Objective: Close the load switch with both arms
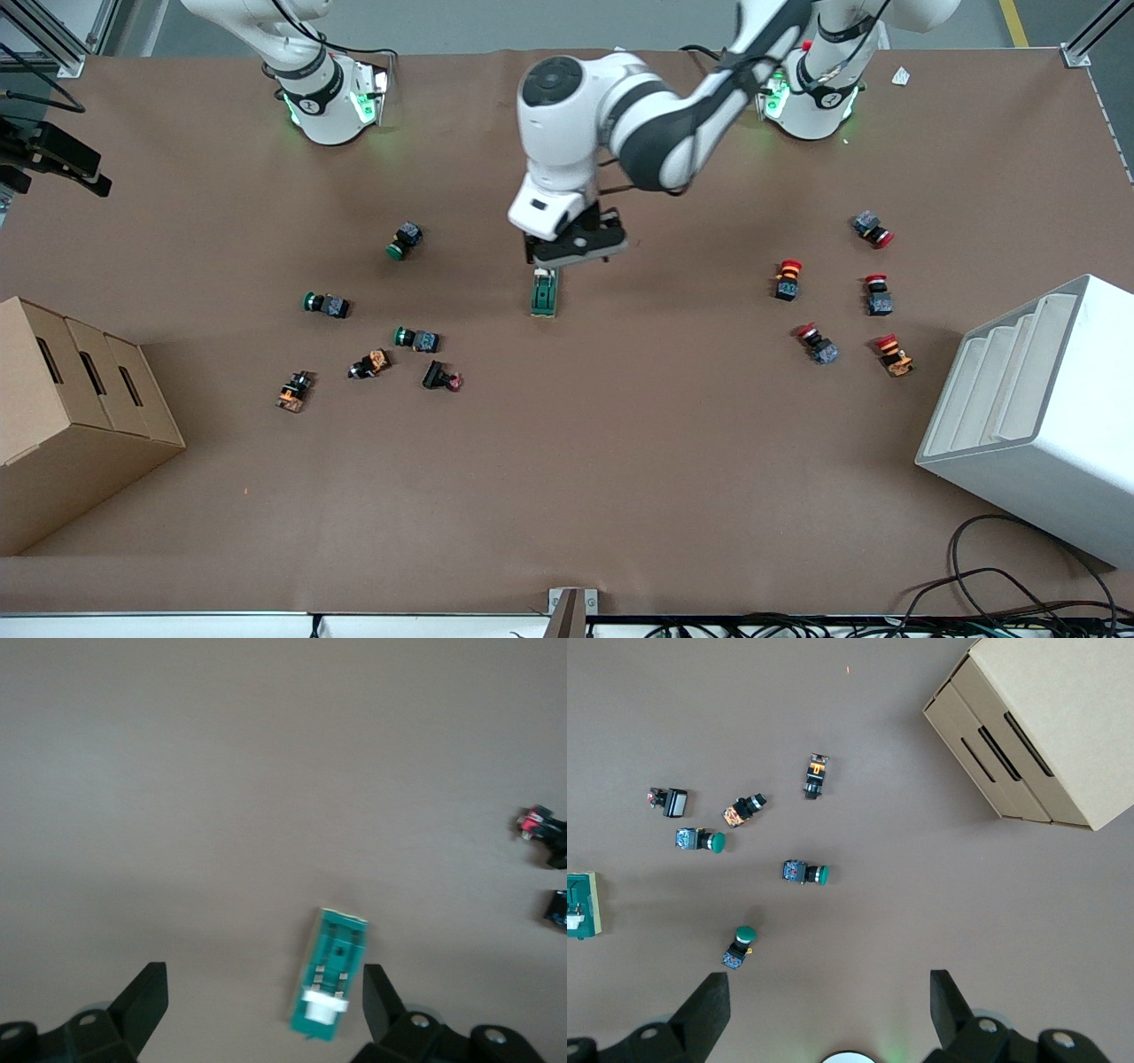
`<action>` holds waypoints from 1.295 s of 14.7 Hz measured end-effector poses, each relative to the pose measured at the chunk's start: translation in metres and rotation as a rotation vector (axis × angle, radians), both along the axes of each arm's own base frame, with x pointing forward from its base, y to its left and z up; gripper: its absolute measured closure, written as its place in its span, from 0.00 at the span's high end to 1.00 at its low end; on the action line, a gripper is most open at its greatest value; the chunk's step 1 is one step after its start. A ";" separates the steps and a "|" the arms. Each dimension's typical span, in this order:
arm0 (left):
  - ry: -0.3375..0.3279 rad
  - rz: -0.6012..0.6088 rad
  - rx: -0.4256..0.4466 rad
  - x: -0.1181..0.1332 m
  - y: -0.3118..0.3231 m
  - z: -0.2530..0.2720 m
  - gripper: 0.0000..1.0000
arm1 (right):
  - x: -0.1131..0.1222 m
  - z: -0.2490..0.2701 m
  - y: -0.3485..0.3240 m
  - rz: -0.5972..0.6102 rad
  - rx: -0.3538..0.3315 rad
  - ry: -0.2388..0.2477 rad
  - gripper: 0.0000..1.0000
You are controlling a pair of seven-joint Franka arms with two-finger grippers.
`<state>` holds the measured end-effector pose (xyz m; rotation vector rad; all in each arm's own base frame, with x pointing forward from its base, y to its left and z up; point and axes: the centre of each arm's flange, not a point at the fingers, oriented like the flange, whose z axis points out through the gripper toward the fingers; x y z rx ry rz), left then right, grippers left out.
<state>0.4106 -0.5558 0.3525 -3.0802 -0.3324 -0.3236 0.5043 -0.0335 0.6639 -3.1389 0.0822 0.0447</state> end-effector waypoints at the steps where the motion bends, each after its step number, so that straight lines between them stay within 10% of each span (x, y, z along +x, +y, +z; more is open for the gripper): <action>1: -0.033 -0.010 0.011 -0.016 -0.014 -0.018 0.97 | 0.000 0.000 0.003 0.005 0.000 0.000 1.00; 11: -0.486 -0.116 0.102 -0.149 -0.054 -0.181 0.98 | 0.004 -0.004 0.001 -0.002 0.000 0.005 1.00; 19: -0.675 -0.222 0.085 -0.176 -0.039 -0.233 0.98 | 0.039 -0.059 0.012 -0.078 -0.008 0.101 1.00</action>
